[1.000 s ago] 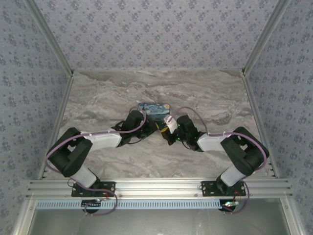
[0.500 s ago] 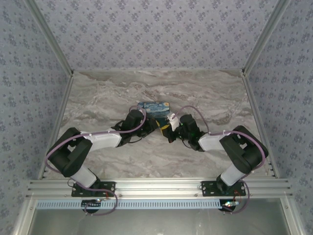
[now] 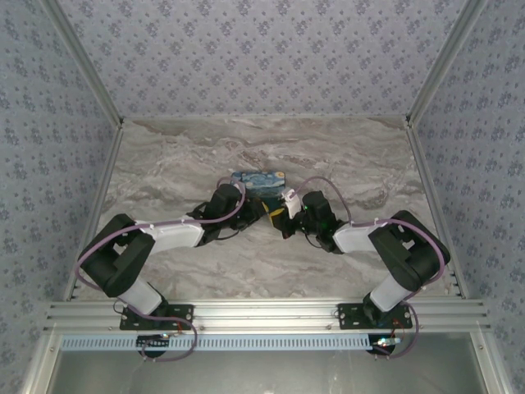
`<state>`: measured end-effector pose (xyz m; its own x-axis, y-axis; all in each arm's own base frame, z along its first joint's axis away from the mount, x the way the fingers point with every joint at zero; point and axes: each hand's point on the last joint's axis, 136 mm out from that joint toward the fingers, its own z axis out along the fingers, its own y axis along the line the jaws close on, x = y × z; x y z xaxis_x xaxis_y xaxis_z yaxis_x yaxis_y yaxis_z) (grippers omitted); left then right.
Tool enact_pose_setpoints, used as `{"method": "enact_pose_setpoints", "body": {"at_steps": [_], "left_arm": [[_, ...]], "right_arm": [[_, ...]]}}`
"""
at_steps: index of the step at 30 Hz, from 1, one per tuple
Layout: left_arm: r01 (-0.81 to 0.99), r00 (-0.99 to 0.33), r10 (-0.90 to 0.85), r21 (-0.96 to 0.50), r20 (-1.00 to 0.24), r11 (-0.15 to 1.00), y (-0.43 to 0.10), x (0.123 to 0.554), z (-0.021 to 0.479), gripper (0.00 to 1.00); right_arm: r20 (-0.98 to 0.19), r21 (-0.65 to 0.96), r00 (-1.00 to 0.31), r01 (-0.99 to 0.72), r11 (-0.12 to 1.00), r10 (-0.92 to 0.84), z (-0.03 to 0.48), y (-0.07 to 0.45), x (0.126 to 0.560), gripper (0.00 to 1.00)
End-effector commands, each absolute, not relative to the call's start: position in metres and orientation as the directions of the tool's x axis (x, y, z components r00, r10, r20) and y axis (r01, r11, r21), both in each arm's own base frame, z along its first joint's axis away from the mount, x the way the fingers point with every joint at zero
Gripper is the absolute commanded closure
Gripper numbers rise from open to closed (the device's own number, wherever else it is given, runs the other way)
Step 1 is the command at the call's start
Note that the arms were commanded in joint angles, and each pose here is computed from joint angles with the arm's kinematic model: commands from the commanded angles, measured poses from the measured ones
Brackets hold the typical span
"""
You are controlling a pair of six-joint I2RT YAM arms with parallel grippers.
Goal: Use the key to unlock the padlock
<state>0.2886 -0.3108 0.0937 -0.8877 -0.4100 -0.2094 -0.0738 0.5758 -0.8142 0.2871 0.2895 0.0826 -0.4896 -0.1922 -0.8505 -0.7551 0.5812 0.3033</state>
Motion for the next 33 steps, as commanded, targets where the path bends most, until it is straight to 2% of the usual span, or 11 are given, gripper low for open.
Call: {"method": "enact_pose_setpoints", "body": {"at_steps": [1,7,11,14,19,26,28,30,33], "left_arm": [[-0.045,-0.923,-0.345,-0.84,-0.173,0.54,-0.331,0.274,0.099,0.86],[-0.046,-0.93,-0.332,-0.844,-0.159,0.534,-0.339,0.272,0.094,0.86],[-0.046,-0.928,-0.336,-0.843,-0.163,0.536,-0.34,0.273,0.093,0.85],[-0.042,-0.926,-0.336,-0.836,-0.173,0.547,-0.339,0.275,0.094,0.77],[-0.043,-0.924,-0.337,-0.828,-0.18,0.56,-0.335,0.276,0.092,0.55],[-0.06,-0.916,-0.35,-0.796,-0.196,0.602,-0.321,0.273,0.088,0.45],[-0.064,-0.914,-0.354,-0.794,-0.196,0.605,-0.317,0.27,0.088,0.41],[-0.065,-0.912,-0.359,-0.794,-0.199,0.605,-0.313,0.267,0.088,0.32],[-0.052,-0.9,-0.375,-0.801,-0.22,0.596,-0.305,0.264,0.093,0.27]], "right_arm": [[-0.934,0.272,-0.35,-0.822,0.501,-0.067,0.149,0.313,0.299,1.0],[-0.943,0.266,-0.331,-0.822,0.504,-0.042,0.16,0.314,0.304,1.0],[-0.93,0.294,-0.364,-0.81,0.507,-0.042,0.155,0.313,0.301,1.0],[-0.908,0.325,-0.416,-0.78,0.535,-0.055,0.137,0.305,0.296,1.0],[-0.862,0.37,-0.502,-0.721,0.586,-0.074,0.108,0.291,0.288,1.0],[-0.777,0.444,-0.621,-0.657,0.61,-0.104,0.076,0.283,0.271,1.0],[-0.762,0.461,-0.64,-0.647,0.607,-0.103,0.072,0.281,0.267,1.0],[-0.741,0.486,-0.664,-0.634,0.601,-0.1,0.068,0.282,0.262,1.0],[-0.721,0.512,-0.687,-0.618,0.597,-0.093,0.066,0.283,0.256,1.0]]}}
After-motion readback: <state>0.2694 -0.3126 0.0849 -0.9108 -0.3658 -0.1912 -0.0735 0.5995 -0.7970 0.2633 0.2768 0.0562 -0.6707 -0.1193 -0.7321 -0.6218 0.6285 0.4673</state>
